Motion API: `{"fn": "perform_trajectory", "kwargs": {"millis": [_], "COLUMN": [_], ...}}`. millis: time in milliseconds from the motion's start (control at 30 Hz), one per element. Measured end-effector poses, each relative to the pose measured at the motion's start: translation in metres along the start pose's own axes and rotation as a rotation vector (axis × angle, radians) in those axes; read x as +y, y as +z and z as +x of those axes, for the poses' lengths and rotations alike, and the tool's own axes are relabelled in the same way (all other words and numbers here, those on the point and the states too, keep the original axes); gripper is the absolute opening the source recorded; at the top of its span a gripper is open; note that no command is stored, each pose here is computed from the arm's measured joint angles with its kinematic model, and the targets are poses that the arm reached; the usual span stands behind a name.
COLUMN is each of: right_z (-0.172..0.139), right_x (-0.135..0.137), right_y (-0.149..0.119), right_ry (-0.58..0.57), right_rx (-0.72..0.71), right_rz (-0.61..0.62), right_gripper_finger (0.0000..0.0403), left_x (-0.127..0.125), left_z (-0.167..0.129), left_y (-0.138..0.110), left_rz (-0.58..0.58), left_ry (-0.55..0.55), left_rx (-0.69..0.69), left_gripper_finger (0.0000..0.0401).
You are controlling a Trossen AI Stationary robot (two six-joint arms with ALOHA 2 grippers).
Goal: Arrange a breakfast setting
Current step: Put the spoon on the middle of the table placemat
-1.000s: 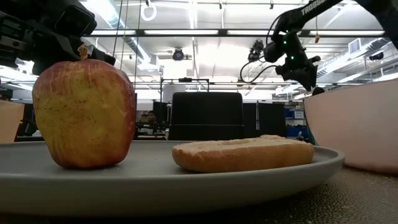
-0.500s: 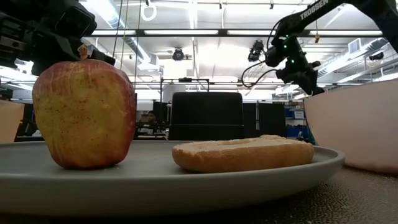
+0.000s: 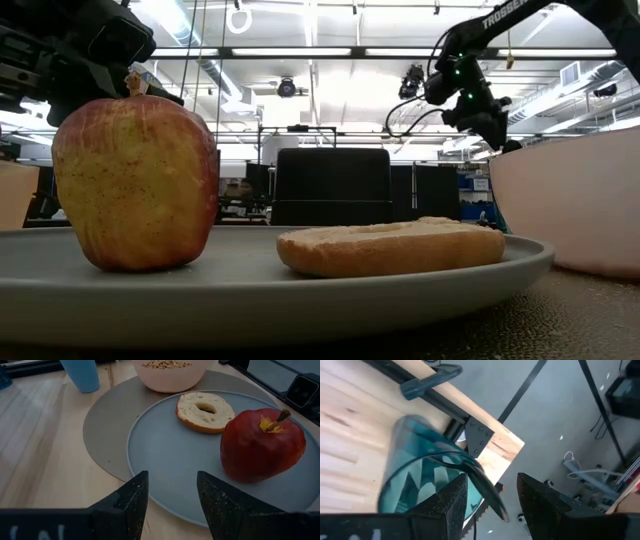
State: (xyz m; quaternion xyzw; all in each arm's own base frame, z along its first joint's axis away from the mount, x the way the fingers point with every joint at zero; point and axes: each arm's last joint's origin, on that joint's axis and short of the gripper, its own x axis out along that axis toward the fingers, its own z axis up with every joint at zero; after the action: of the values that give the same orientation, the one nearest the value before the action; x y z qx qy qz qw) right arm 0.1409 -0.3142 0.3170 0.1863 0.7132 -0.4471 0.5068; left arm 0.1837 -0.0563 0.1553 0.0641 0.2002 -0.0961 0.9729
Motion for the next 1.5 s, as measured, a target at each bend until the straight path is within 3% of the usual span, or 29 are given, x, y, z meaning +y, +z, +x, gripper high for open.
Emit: {"fn": "perform_trajectory", "kwargs": {"millis": [633, 800, 1067, 1233, 1500], "right_z": [0.006, 0.001, -0.012, -0.018, -0.01], "right_x": [0.006, 0.011, 0.028, 0.035, 0.024], "right_y": [-0.001, 0.0, -0.001, 0.0, -0.002], "right_ry": [0.002, -0.117, -0.146, -0.252, -0.125], "right_rx": [0.029, 0.029, -0.015, -0.032, -0.012], "right_rz": [-0.054, -0.055, -0.053, -0.03, 0.01], "right_gripper_finger": [0.0162, 0.0163, 0.0162, 0.0162, 0.0162], "left_x": [0.0, 0.0, 0.0, 0.0, 0.0], "left_z": [0.0, 0.0, 0.0, 0.0, 0.0], "left_y": [-0.001, -0.001, -0.001, -0.001, -0.001], "left_rz": [0.0, 0.006, 0.009, 0.009, -0.003], "left_ry": [0.0, 0.0, 0.0, 0.0, 0.0], "left_rx": [0.007, 0.007, 0.006, 0.007, 0.007], "left_gripper_finger": [0.0178, 0.0178, 0.0178, 0.0178, 0.0178]}}
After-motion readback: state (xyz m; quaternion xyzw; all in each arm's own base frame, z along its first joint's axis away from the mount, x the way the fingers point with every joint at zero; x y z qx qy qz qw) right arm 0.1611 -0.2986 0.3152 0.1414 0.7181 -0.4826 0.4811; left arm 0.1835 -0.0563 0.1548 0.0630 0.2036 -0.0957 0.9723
